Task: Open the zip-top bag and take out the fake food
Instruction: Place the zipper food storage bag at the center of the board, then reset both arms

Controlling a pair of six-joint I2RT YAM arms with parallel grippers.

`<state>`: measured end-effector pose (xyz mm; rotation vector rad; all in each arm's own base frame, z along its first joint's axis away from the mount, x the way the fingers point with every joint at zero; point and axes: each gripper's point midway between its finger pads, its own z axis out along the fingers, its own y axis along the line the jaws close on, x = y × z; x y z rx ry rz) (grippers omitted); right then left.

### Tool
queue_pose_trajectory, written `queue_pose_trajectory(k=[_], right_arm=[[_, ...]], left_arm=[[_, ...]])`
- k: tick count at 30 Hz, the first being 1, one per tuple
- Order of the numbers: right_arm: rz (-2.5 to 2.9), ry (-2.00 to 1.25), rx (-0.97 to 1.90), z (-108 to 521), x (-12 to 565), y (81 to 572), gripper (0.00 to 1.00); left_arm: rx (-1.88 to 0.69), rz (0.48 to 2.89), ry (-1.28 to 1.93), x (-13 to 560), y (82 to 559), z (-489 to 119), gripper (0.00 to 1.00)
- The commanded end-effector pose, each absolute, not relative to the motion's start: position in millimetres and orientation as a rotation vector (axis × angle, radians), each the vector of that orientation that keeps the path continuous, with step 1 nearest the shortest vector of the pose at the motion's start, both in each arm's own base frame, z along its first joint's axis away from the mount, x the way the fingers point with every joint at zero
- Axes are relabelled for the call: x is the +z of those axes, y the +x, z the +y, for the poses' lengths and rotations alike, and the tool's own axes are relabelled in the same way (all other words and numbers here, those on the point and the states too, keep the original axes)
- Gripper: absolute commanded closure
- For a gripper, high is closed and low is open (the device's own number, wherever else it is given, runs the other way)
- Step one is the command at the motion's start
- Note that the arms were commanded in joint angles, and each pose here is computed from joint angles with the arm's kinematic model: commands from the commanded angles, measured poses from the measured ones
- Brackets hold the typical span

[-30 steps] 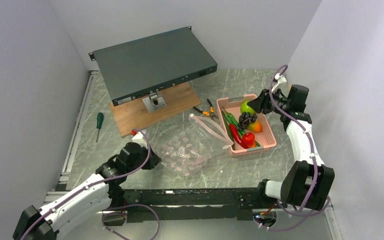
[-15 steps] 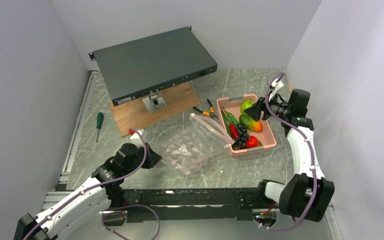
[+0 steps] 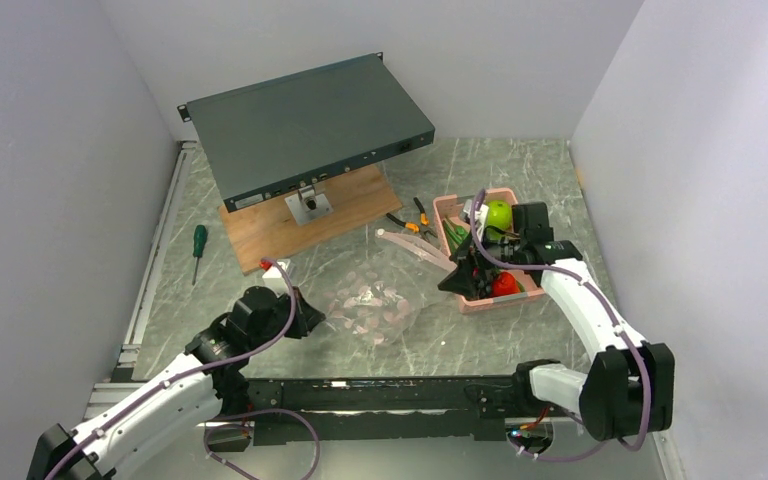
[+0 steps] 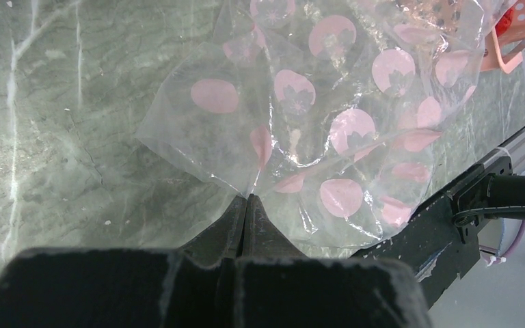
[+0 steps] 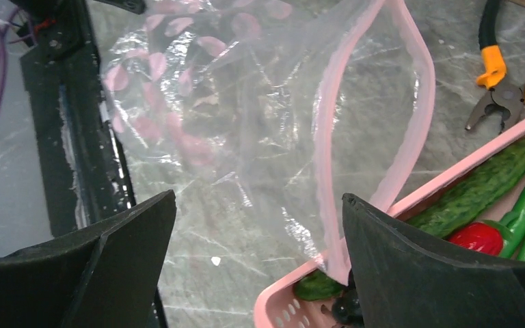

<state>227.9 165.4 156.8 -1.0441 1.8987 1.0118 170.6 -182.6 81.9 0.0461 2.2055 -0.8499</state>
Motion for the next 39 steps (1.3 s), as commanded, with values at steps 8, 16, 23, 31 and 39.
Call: queue_pose_trajectory(k=[8, 16, 23, 31, 39], right_arm=[[1.853, -1.06, 0.875, 164.9, 170.6, 252.0, 0.06], [1.836, -0.96, 0.855, 145.1, 184.7, 256.3, 0.05], [1.833, -0.822, 0.743, 116.9, 199.4, 270.1, 0.05], [1.81, -0.526, 0.536, 65.8, 235.4, 288.2, 0.0], [1.795, -0.281, 0.305, 24.5, 251.6, 282.0, 0.0]], left_arm=[[-0.594, 2.129, -0.23, 104.2, 189.6, -131.1, 1.0], [-0.475, 2.049, -0.302, 136.8, 203.0, -109.4, 0.91], [-0.503, 2.091, -0.206, 151.5, 189.8, -113.1, 0.17], [-0.687, 1.97, -0.016, 207.2, 154.9, -116.9, 0.0], [-0.688, 1.743, 0.208, 272.5, 139.1, -109.8, 0.0]])
